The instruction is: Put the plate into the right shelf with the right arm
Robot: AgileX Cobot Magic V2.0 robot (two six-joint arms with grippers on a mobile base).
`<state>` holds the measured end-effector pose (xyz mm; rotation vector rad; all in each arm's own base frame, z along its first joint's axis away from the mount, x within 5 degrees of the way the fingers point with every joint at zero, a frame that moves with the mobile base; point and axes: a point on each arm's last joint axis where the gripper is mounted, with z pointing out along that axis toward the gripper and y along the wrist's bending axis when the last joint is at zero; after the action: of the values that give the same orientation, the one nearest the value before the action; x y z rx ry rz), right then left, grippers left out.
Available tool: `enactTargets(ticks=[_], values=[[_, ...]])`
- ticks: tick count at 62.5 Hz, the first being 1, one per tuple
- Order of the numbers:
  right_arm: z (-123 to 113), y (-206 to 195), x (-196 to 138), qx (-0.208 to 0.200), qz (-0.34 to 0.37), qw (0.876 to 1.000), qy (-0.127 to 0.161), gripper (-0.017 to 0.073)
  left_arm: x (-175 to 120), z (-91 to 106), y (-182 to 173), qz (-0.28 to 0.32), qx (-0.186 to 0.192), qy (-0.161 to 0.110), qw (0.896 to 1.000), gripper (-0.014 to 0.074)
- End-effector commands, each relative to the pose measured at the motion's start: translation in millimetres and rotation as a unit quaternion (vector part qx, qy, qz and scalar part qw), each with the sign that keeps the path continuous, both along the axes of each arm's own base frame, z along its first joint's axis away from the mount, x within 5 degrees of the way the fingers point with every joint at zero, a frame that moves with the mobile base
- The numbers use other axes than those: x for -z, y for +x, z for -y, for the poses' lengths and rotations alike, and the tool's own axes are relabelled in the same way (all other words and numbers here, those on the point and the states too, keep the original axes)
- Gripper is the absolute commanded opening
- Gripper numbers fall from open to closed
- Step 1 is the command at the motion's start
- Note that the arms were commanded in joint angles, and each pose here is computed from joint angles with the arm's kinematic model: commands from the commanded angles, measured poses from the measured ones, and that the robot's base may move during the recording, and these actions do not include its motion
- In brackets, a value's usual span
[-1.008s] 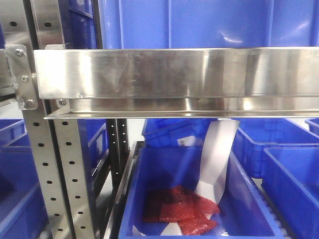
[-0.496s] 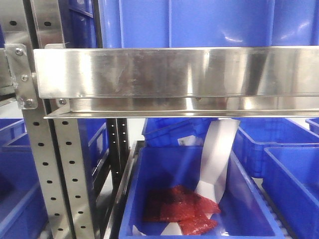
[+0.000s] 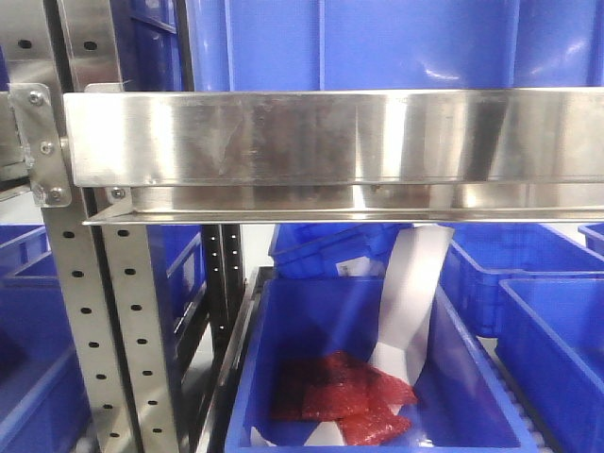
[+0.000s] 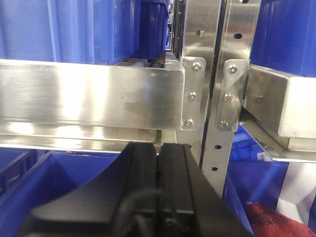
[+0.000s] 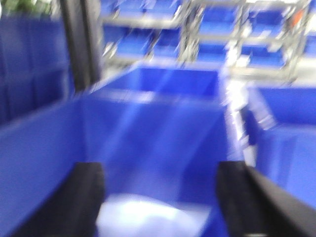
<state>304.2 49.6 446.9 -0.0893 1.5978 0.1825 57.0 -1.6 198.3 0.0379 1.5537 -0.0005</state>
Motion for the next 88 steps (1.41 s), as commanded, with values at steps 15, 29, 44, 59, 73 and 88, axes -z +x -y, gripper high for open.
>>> enactTargets(ticks=[15, 29, 44, 59, 73, 88], values=[[31.4, -54.7, -24.1, 0.045, 0.055, 0.997, 0.007, 0.0071, -5.2, -1.0, -0.8, 0.044, -0.005, -0.009, 0.999, -0.0128], [36.0, -106.8, 13.8, 0.051, 0.057, 0.997, 0.009, 0.0049, -5.2, -1.0, -0.8, 0.044, -0.005, -0.009, 0.999, -0.0128], [41.6, -181.0, 86.2, 0.054, 0.059, 0.997, 0.008, 0.0049, -5.2, -1.0, -0.8, 0.044, -0.005, -0.009, 0.999, -0.0128], [44.5, -228.0, 142.7, 0.054, 0.075, 0.996, 0.009, 0.0049, -5.2, -1.0, -0.8, 0.044, -0.005, -0.009, 0.999, -0.0128], [45.8, -248.2, 148.4, 0.053, 0.117, 0.992, 0.014, 0.0049, -5.2, -1.0, -0.8, 0.044, -0.005, -0.009, 0.999, -0.0128], [45.8, -248.1, 148.6, 0.053, 0.116, 0.992, 0.014, 0.0049, -5.2, -1.0, -0.8, 0.044, -0.005, -0.009, 0.999, -0.0128]])
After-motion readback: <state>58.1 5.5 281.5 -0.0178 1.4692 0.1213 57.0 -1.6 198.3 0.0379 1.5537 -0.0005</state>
